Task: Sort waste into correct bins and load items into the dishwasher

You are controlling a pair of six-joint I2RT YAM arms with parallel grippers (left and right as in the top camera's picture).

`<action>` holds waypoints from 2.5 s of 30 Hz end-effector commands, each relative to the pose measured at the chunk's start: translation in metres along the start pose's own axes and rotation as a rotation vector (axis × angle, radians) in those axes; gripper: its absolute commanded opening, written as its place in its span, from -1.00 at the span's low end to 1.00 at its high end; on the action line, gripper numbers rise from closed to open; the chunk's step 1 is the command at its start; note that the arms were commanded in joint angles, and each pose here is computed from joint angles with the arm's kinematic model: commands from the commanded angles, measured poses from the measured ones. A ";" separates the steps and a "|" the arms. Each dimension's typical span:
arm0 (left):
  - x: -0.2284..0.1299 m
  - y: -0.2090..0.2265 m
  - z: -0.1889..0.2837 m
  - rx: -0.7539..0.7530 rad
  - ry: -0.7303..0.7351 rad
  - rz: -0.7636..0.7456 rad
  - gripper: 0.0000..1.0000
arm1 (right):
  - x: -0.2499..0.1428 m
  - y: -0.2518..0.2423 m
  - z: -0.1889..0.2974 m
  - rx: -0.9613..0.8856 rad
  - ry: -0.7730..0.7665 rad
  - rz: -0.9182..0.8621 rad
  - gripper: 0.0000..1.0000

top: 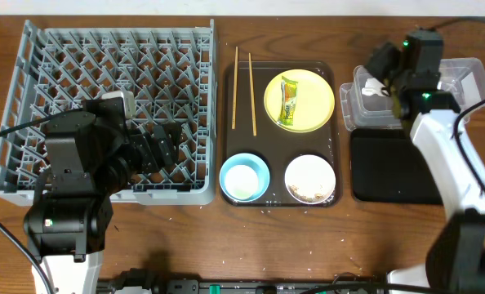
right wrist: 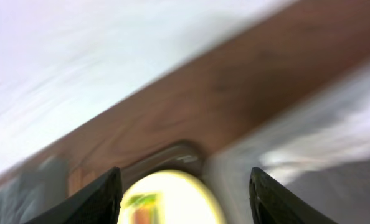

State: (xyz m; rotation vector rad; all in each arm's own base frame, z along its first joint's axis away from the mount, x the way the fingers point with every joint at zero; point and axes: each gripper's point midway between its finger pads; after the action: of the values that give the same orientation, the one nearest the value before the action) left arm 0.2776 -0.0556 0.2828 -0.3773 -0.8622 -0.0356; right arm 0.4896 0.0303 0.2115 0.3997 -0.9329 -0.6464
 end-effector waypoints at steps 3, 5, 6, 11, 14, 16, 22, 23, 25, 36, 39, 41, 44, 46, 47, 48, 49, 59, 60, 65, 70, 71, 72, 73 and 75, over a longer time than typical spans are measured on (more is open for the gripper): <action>0.006 -0.004 0.005 -0.009 -0.022 -0.008 0.77 | -0.099 0.066 0.012 0.116 0.159 0.548 0.11; 0.006 -0.004 0.005 -0.009 -0.022 -0.008 0.77 | -0.126 0.054 -0.011 0.020 0.165 0.600 0.00; 0.006 -0.004 0.005 -0.009 -0.022 -0.008 0.77 | -0.134 0.050 -0.023 -0.007 0.161 0.613 -0.08; 0.006 -0.004 0.005 -0.009 -0.022 -0.008 0.77 | -0.170 0.034 -0.076 -0.019 0.177 0.625 -0.27; 0.006 -0.004 0.005 -0.009 -0.022 -0.008 0.77 | -0.198 0.016 -0.104 -0.019 0.220 0.630 -0.25; 0.006 -0.004 0.005 -0.009 -0.022 -0.008 0.77 | -0.212 0.007 -0.111 -0.019 0.261 0.634 -0.18; 0.006 -0.004 0.005 -0.009 -0.022 -0.008 0.77 | -0.237 -0.010 -0.115 -0.027 0.356 0.641 -0.79; 0.006 -0.004 0.005 -0.009 -0.022 -0.008 0.77 | -0.236 -0.009 -0.114 -0.028 0.357 0.641 -0.95; 0.006 -0.004 0.005 -0.009 -0.022 -0.008 0.77 | -0.232 -0.007 -0.111 -0.028 0.349 0.639 -0.98; 0.006 -0.004 0.005 -0.009 -0.022 -0.008 0.77 | -0.083 0.024 -0.032 -0.094 0.044 0.287 -0.98; 0.006 -0.004 0.005 -0.009 -0.022 -0.008 0.77 | -0.033 -0.016 -0.007 -0.238 -0.075 0.032 -0.98; 0.006 -0.004 0.005 -0.009 -0.022 -0.008 0.77 | -0.019 -0.038 -0.003 -0.291 -0.097 -0.064 -0.98; 0.006 -0.004 0.005 -0.009 -0.022 -0.008 0.77 | -0.002 -0.080 -0.004 -0.382 -0.122 -0.184 -0.98; 0.006 -0.004 0.005 -0.009 -0.022 -0.008 0.77 | 0.006 -0.103 -0.007 -0.430 -0.133 -0.232 -0.98; 0.006 -0.004 0.005 -0.009 -0.022 -0.008 0.77 | 0.008 -0.113 -0.009 -0.450 -0.133 -0.243 -0.98; 0.006 -0.004 0.005 -0.009 -0.022 -0.008 0.77 | 0.008 -0.125 -0.013 -0.467 -0.122 -0.257 -0.98; 0.006 -0.004 0.005 -0.009 -0.022 -0.008 0.77 | 0.008 -0.131 -0.015 -0.481 -0.119 -0.263 -0.98; 0.006 -0.004 0.005 -0.009 -0.022 -0.008 0.77 | 0.013 -0.071 0.011 -0.225 0.016 -0.040 0.34; 0.006 -0.004 0.005 -0.009 -0.022 -0.008 0.77 | 0.008 -0.047 0.020 -0.126 0.059 0.009 0.35; 0.006 -0.004 0.005 -0.009 -0.022 -0.008 0.77 | -0.048 0.031 0.056 0.225 0.281 0.264 0.36; 0.006 -0.004 0.005 -0.009 -0.022 -0.008 0.77 | -0.110 0.052 0.073 0.335 0.478 0.399 0.27; 0.006 -0.004 0.005 -0.009 -0.022 -0.008 0.77 | -0.123 0.054 0.077 0.346 0.515 0.432 0.25; 0.006 -0.004 0.005 -0.009 -0.022 -0.009 0.77 | -0.136 0.056 0.080 0.351 0.549 0.465 0.24; 0.006 -0.004 0.005 -0.009 -0.022 -0.008 0.77 | -0.149 0.057 0.085 0.359 0.581 0.505 0.24; 0.006 -0.004 0.005 -0.009 -0.022 -0.009 0.77 | -0.175 0.061 0.094 0.385 0.645 0.596 0.23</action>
State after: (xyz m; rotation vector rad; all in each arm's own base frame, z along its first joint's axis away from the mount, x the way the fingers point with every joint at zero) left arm 0.2777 -0.0556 0.2828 -0.3773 -0.8626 -0.0357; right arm 0.3801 0.1512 0.1987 0.5637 -0.5471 -0.0168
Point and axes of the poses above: each gripper's point midway between its finger pads, its own z axis back along the fingers, its own y axis along the line the jaws close on, x = y × z, and after that the axes turned 9 degrees about -z, right-handed
